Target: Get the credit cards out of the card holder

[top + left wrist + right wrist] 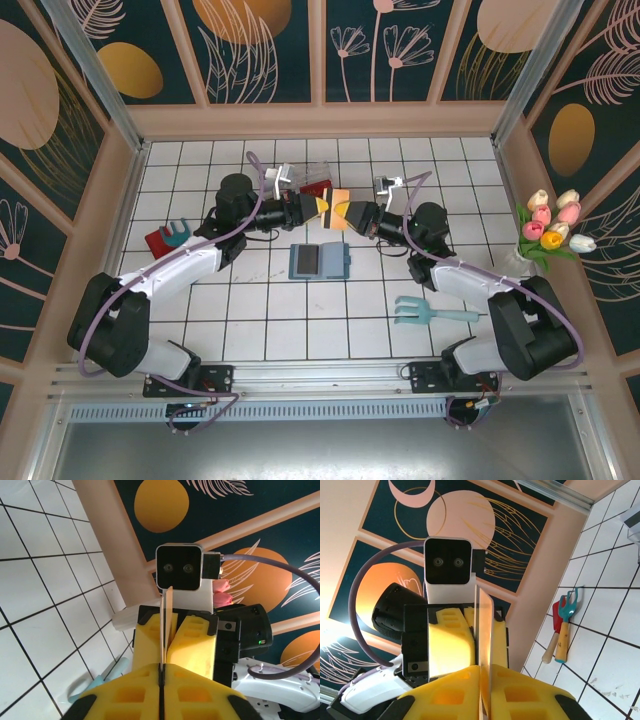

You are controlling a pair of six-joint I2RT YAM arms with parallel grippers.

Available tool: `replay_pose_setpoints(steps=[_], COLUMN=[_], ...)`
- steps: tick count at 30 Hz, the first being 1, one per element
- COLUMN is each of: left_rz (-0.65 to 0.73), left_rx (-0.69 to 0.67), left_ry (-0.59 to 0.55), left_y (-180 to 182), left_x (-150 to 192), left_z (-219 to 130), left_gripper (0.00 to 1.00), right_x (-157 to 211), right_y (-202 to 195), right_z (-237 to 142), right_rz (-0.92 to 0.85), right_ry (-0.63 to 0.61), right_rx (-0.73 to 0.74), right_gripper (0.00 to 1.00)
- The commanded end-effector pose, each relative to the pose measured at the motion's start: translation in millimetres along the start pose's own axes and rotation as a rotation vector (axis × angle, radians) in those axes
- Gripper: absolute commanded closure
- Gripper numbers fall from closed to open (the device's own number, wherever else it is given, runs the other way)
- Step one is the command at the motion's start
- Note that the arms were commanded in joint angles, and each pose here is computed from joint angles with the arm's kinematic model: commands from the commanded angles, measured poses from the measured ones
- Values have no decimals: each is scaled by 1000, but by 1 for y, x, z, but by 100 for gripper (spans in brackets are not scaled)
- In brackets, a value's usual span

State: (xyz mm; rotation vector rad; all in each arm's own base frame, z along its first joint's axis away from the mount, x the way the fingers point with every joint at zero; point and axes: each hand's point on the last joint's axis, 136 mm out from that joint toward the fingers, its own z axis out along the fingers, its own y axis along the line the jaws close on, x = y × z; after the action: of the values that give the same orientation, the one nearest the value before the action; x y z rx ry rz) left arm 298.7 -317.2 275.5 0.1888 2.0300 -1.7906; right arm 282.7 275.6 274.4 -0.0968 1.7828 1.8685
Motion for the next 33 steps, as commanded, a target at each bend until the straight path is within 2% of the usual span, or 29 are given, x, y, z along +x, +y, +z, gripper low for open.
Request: replay_pose_setpoints(steps=[1, 4, 6, 11, 15, 19, 22, 27, 31, 33], left_rz=[77, 141, 222, 408, 560, 684, 768, 849, 943, 981], left_rx=[26, -100, -215, -461, -601, -650, -725, -716, -759, -735], left_ry=[-5, 3, -1, -1, 4, 87, 161, 379, 486, 542], left_y=[-12, 7, 16, 38, 56, 71, 91, 117, 141, 148], left_x=[-4, -6, -17, -37, -56, -66, -75, -68, -70, -67], left_z=[-1, -1, -3, -16, -22, -12, -8, 8, 9, 13], left_gripper=[100, 100, 100, 100, 100, 100, 100, 100, 100, 100], right_x=[2, -1, -3, -2, -3, -1, -2, -3, 0, 1], right_y=[17, -8, -32, -74, -105, -120, -126, -128, -130, -130], right_z=[1, -2, -8, -33, -60, -79, -91, -99, -103, -103], right_rz=[-50, -10, 11, 33, 52, 56, 61, 61, 83, 98], right_ry=[18, 3, -10, -46, -111, -133, -168, -191, -197, -188], right_rx=[-42, 81, 207, 427, 638, 768, 828, 864, 870, 870], right_gripper=[83, 61, 41, 22, 16, 9, 1, 1, 1, 1])
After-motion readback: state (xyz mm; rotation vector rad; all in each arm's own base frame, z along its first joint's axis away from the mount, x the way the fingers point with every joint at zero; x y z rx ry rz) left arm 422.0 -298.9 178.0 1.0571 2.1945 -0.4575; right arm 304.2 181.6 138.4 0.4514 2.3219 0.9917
